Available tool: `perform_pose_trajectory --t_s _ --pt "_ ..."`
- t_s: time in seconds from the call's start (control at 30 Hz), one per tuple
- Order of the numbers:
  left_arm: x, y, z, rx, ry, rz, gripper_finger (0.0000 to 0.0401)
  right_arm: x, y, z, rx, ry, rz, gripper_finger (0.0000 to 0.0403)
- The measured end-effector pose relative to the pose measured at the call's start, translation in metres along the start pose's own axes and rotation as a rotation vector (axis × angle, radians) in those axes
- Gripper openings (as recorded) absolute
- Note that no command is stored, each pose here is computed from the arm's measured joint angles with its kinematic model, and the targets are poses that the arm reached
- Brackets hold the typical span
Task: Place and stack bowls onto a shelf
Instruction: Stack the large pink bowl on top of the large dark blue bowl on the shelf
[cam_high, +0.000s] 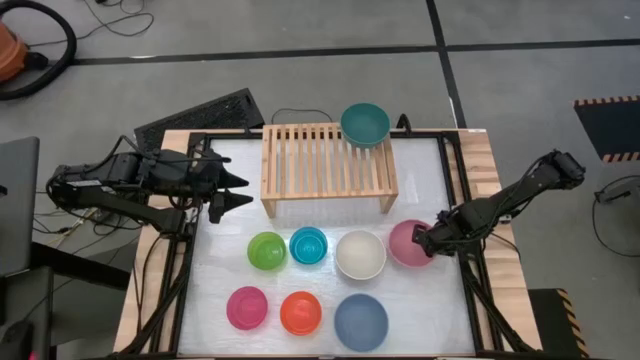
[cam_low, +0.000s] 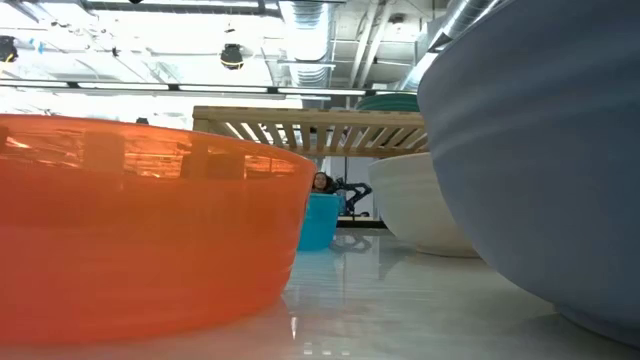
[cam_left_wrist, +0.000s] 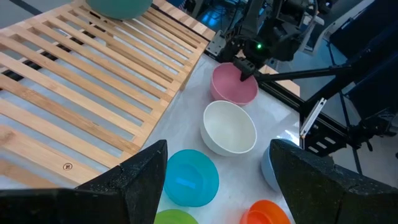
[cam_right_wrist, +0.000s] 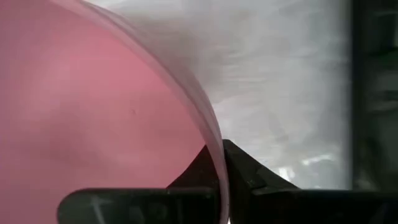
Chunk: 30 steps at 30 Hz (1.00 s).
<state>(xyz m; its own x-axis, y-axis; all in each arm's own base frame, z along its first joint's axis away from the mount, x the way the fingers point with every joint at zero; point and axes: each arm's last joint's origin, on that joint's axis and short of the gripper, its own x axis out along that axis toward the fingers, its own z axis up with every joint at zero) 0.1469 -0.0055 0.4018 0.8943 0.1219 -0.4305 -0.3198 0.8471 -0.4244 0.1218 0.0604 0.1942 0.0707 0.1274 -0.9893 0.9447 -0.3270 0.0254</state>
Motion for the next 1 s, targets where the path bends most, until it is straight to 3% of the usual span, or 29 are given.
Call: perform_pose_trajectory --t_s 0.2,0.53,0.8,1.0 --pt "0.0 0.0 0.0 0.0 -0.001 0.001 0.0265 -0.045 -0.005 0.001 -0.033 -0.032 0.042 0.0024" --pt "0.0 0.0 0.0 0.0 -0.001 0.002 0.0265 -0.149 -0.007 0.002 -0.167 -0.09 0.339 0.0024" --pt "0.0 0.0 0.0 -0.001 -0.001 0.002 0.0265 -0.218 0.002 0.023 -0.157 -0.279 0.588 0.0024" --pt "0.0 0.0 0.0 -0.008 -0.001 0.001 0.0265 -0.257 0.023 0.045 -0.154 -0.423 0.629 0.0024"
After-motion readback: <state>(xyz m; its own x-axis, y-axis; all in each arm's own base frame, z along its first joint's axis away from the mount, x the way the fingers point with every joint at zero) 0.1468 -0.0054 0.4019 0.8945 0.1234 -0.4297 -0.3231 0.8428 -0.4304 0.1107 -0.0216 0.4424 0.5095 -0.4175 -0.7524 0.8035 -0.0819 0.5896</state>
